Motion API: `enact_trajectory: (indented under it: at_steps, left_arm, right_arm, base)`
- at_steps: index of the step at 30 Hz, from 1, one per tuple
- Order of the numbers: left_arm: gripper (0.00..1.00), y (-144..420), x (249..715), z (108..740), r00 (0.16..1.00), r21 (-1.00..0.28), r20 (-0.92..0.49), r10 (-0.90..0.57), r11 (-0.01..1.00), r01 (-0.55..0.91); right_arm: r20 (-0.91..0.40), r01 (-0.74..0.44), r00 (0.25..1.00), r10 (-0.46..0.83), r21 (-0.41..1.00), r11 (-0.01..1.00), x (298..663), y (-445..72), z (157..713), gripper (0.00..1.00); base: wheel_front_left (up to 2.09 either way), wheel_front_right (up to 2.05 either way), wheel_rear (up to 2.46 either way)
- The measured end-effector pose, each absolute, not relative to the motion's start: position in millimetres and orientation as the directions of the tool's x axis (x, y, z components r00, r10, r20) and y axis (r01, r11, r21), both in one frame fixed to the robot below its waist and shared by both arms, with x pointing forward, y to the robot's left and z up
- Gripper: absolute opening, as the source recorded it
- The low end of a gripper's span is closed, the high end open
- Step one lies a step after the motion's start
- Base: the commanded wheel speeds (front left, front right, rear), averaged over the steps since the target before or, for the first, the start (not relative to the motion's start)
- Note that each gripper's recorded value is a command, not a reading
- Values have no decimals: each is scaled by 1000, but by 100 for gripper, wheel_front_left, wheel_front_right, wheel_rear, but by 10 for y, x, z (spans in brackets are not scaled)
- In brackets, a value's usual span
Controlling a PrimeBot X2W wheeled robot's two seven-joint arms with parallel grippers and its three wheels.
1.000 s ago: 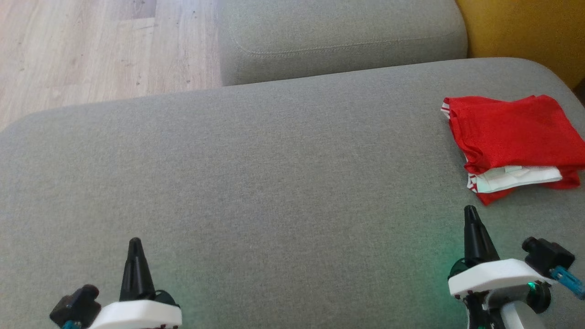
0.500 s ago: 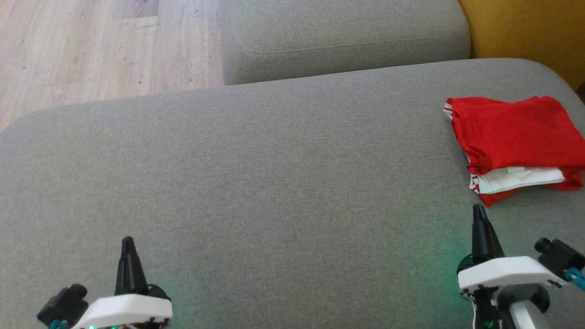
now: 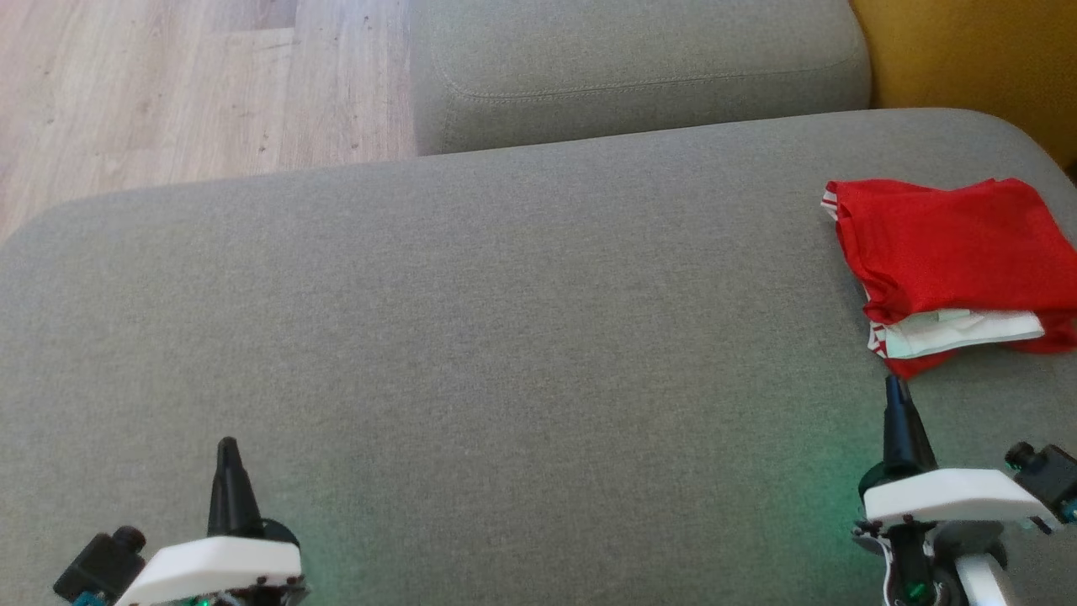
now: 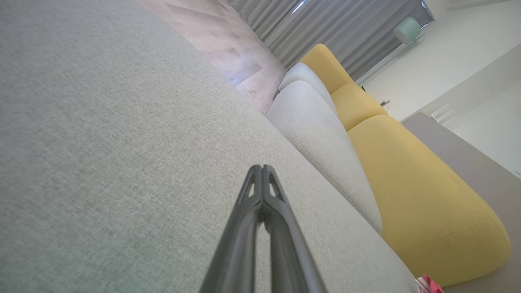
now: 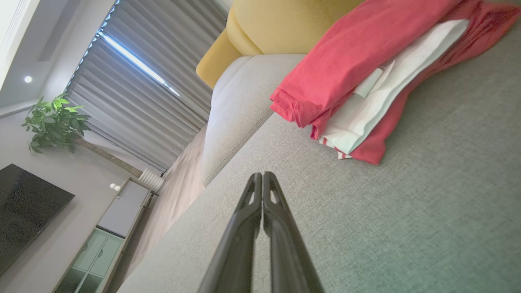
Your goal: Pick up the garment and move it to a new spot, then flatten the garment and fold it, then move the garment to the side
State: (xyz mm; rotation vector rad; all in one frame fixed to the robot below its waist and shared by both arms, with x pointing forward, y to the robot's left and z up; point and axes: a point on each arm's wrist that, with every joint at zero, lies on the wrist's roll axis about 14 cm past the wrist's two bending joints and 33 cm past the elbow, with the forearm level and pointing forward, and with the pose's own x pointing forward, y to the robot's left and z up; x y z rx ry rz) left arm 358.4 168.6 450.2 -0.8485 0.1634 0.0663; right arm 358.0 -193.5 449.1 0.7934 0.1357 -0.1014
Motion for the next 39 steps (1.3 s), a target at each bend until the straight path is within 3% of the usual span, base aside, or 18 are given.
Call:
enact_trajectory:
  at_steps: [39]
  left_arm:
    - [0, 1794, 3657, 4575, 986, -933, -168, -14, 326, -155]
  right_arm:
    - [-156, 161, 987, -42, 923, 349, 3649, -2019, 4580, 0]
  base:
    - [0, 0, 0]
